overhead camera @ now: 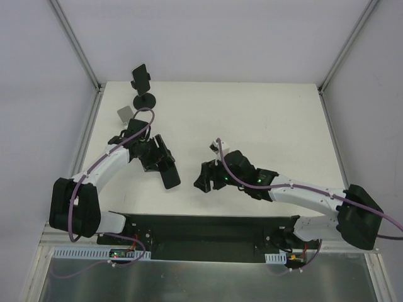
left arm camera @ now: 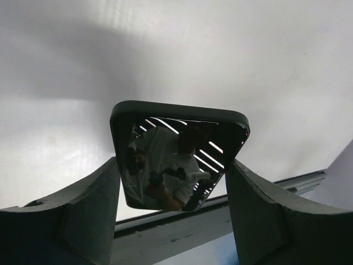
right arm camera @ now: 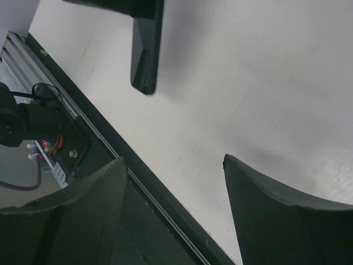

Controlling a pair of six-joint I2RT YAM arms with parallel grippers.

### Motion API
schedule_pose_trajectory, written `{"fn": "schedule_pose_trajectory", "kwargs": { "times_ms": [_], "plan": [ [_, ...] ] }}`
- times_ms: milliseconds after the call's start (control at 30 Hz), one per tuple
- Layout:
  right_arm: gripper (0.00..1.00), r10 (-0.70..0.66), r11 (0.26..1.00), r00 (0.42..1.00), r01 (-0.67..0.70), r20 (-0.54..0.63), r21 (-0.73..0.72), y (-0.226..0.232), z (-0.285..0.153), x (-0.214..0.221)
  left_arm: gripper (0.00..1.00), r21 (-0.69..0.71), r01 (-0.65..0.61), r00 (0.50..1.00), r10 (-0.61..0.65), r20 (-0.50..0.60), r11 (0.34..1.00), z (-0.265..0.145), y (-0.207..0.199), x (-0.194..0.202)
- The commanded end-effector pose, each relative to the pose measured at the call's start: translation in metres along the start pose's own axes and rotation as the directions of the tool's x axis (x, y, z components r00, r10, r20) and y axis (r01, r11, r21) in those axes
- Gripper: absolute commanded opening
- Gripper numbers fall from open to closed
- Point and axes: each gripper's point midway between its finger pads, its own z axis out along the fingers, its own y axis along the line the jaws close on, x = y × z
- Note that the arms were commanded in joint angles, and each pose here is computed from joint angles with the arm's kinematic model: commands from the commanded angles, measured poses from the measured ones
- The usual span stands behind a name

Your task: Place the phone on the phone stand

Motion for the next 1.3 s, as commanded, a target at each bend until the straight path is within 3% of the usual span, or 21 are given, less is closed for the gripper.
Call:
{"fn": "schedule_pose_trajectory", "kwargs": {
  "times_ms": [0, 300, 600, 700, 767, 800, 867, 900, 933, 1000, 1033, 1133, 1267],
  "plan": [
    [0.73, -0.013, 0.996, 0.993, 0.024, 0.118, -0.088, 0.035, 0.023, -0.044, 0.0, 0.052, 0.118, 0.989, -0.121, 0.08, 0.992, -0.004, -0.033, 0.005],
    [0.63, 0.017, 0.993, 0.997, -0.008, 0.076, -0.117, 0.039, 0.051, -0.034, 0.0, 0.127, 0.11, 0.99, -0.119, 0.069, 0.986, -0.011, -0.084, 0.038],
    [0.39, 0.005, 0.99, 0.997, 0.006, 0.08, -0.14, 0.039, 0.049, -0.03, 0.0, 0.217, 0.1, 0.99, -0.119, 0.079, 0.971, -0.032, -0.112, 0.052],
    [0.29, 0.0, 0.98, 0.996, 0.016, 0.084, -0.196, 0.049, 0.047, -0.032, 0.0, 0.255, 0.093, 0.99, -0.116, 0.079, 0.962, -0.038, -0.116, 0.056],
    [0.15, -0.013, 0.974, 0.996, 0.033, 0.09, -0.225, 0.055, 0.043, -0.033, 0.0, 0.292, 0.077, 0.991, -0.106, 0.085, 0.953, -0.044, -0.118, 0.058],
    [0.01, -0.035, 0.97, 0.994, 0.059, 0.103, -0.237, 0.056, 0.042, -0.034, 0.0, 0.307, 0.068, 0.991, -0.1, 0.09, 0.949, -0.047, -0.119, 0.058],
    [0.0, -0.061, 0.96, 0.991, 0.091, 0.121, -0.264, 0.062, 0.035, -0.037, 0.0, 0.34, 0.035, 0.991, -0.077, 0.112, 0.94, -0.057, -0.119, 0.06],
    [0.0, -0.077, 0.953, 0.988, 0.113, 0.135, -0.28, 0.064, 0.033, -0.038, 0.08, 0.35, 0.018, 0.991, -0.064, 0.12, 0.937, -0.061, -0.119, 0.061],
    [0.0, -0.111, 0.937, 0.982, 0.156, 0.155, -0.314, 0.071, 0.026, -0.04, 0.29, 0.368, -0.008, 0.991, -0.04, 0.124, 0.93, -0.067, -0.121, 0.063],
    [0.0, -0.146, 0.914, 0.972, 0.204, 0.186, -0.35, 0.078, 0.017, -0.043, 0.51, 0.411, -0.128, 0.982, 0.057, 0.181, 0.902, -0.084, -0.125, 0.065],
    [0.0, -0.175, 0.895, 0.962, 0.244, 0.208, -0.375, 0.084, 0.007, -0.045, 0.69, 0.42, -0.17, 0.975, 0.09, 0.204, 0.891, -0.09, -0.124, 0.067],
    [0.0, -0.189, 0.865, 0.95, 0.281, 0.249, -0.416, 0.092, -0.015, -0.049, 0.87, 0.452, -0.311, 0.931, 0.172, 0.321, 0.836, -0.116, -0.119, 0.069],
    [0.0, -0.199, 0.829, 0.942, 0.309, 0.27, -0.466, 0.09, -0.041, -0.056, 0.9, 0.487, -0.535, 0.832, 0.333, 0.443, 0.69, -0.15, -0.118, 0.087]
  ]
}}
